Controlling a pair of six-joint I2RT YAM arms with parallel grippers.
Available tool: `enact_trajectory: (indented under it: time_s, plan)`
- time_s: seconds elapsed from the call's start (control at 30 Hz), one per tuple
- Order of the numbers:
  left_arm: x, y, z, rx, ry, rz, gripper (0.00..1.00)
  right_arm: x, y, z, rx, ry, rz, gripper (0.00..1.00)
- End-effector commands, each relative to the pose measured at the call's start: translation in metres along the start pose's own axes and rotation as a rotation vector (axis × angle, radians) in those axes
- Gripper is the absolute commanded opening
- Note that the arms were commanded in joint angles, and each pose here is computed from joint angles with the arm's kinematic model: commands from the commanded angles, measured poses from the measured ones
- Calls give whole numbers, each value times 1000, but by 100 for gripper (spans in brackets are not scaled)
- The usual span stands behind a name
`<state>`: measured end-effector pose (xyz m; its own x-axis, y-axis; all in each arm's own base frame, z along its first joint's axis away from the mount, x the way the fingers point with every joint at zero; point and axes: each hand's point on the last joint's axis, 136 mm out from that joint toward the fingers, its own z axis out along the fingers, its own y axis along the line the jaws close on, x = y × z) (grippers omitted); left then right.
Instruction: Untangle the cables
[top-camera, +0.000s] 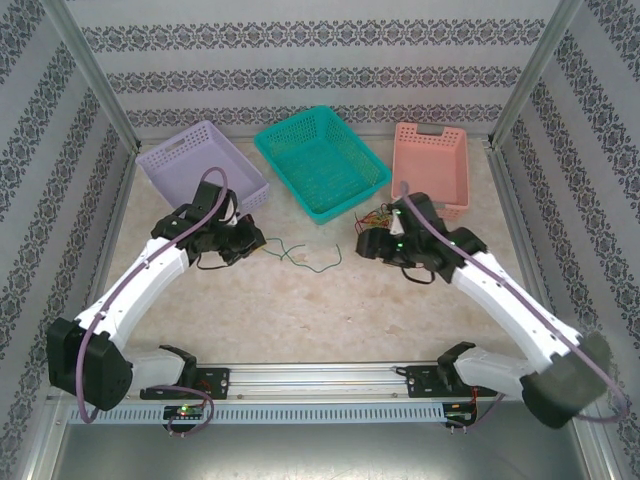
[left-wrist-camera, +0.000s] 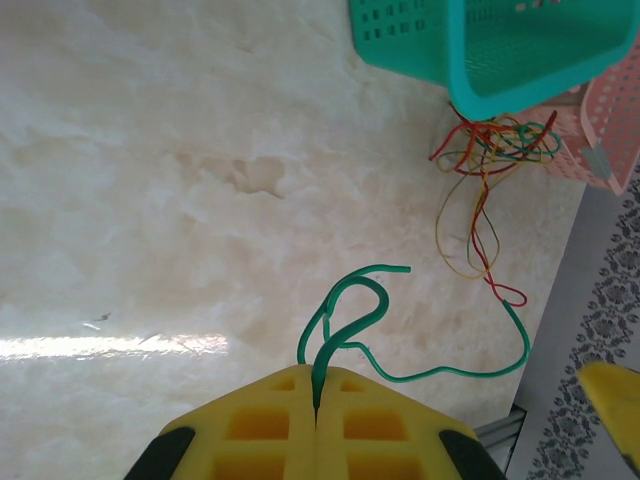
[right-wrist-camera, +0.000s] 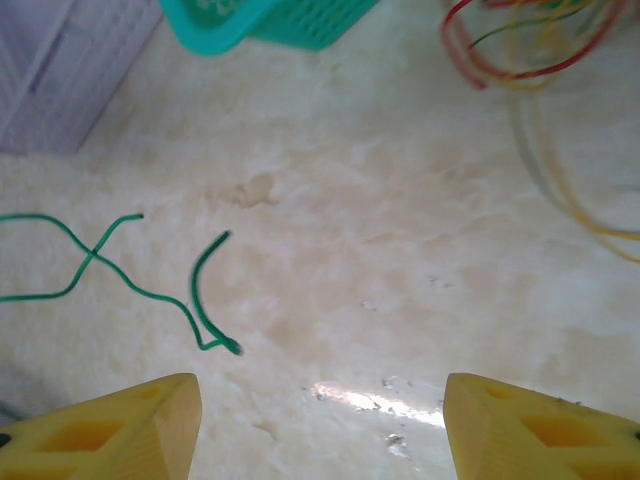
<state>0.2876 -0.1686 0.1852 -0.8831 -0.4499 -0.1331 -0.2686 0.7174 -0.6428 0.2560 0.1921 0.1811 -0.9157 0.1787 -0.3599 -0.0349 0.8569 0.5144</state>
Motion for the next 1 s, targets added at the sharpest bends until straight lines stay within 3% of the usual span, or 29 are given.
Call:
enact_trajectory:
  time_s: [0.0,0.27,0.43,0.7,0.97]
  plan:
    - [-4,-25,-2,74,-6,72,0,-5,31,16,-71,36,-17,64]
    - [-1,-30,2,83,1,78,0,-1,38,42,-67,94,2,49]
    - [3,-34,2,104,16,94,0,-11,17,42,27,58,-9,2]
    - [23,-71,-10,310,124,139,0,-60,-32,30,204,-24,-76,0]
    - [59,-52,-6,197,258,295,0,-122,-21,-6,91,-162,-9,0]
